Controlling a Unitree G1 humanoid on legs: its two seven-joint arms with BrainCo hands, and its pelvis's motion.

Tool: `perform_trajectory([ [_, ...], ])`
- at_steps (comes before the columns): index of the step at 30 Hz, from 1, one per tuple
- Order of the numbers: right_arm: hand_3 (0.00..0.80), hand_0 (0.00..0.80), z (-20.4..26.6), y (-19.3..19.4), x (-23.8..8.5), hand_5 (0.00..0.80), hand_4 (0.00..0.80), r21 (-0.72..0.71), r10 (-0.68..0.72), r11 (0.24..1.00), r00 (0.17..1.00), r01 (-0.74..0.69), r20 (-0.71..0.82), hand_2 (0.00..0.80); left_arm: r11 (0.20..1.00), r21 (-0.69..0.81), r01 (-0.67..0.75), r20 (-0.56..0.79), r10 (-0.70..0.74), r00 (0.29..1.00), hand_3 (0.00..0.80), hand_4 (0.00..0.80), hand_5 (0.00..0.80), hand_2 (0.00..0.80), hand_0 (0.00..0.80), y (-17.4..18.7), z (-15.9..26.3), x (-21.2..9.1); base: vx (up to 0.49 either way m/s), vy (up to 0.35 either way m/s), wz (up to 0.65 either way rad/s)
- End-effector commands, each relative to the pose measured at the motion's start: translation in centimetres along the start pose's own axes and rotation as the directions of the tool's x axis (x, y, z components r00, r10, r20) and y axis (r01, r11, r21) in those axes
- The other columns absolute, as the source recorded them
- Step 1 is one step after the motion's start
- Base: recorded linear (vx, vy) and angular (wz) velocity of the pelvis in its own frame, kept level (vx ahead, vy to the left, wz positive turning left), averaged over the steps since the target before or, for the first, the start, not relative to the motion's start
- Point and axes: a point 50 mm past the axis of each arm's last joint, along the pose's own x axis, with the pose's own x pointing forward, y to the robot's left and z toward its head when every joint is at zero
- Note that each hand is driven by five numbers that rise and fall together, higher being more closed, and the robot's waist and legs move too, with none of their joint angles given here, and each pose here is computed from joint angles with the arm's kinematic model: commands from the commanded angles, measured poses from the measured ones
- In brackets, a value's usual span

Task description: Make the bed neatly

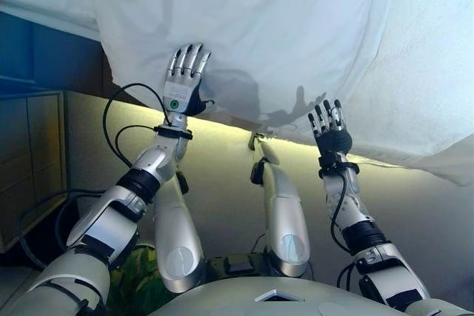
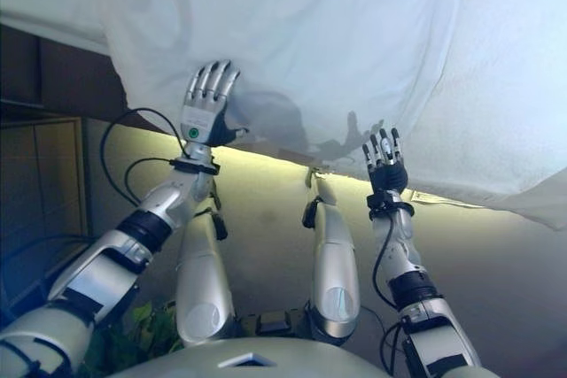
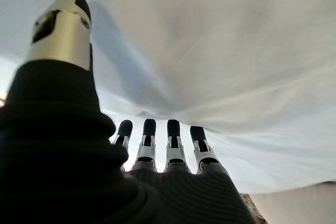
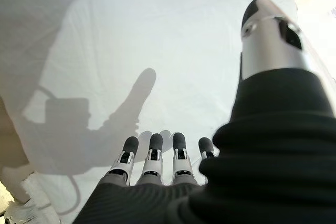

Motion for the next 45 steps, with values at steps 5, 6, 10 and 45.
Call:
perform_trajectory([
  [5,0.000,0.000,4.5,1.7,0.1,0.000,0.000,-0.075,0.139,0.989,0.979,-0.130,0.147,0.000,0.984,0.147,0.102,-0.058,-0.094,0.994,0.000,0.000,0.000,0.000,0.000,-0.7,-0.7,0.4,-0.014,0.014,-0.05],
  [6,0.000,0.000,4.5,1.9,0.2,0.000,0.000,-0.075,0.143,0.988,0.978,-0.134,0.149,0.000,0.981,0.164,0.108,-0.074,-0.097,0.993,0.157,0.157,0.157,0.157,0.157,-0.8,-0.8,0.2,-0.014,0.010,-0.10],
  [10,0.000,0.000,4.8,2.4,0.2,0.000,0.000,-0.079,0.145,0.988,0.976,-0.134,0.159,0.000,0.970,0.181,0.162,-0.154,-0.135,0.979,0.800,0.800,0.800,0.800,0.800,-1.4,-1.8,-0.5,0.011,0.014,-0.08],
  [45,0.000,0.000,7.3,-2.4,-0.6,0.000,0.000,-0.151,0.103,0.985,0.984,-0.080,0.147,0.000,0.947,0.153,0.282,-0.308,-0.225,0.924,0.800,0.800,0.800,0.800,0.800,-2.8,-8.4,-6.5,0.023,0.040,0.01],
])
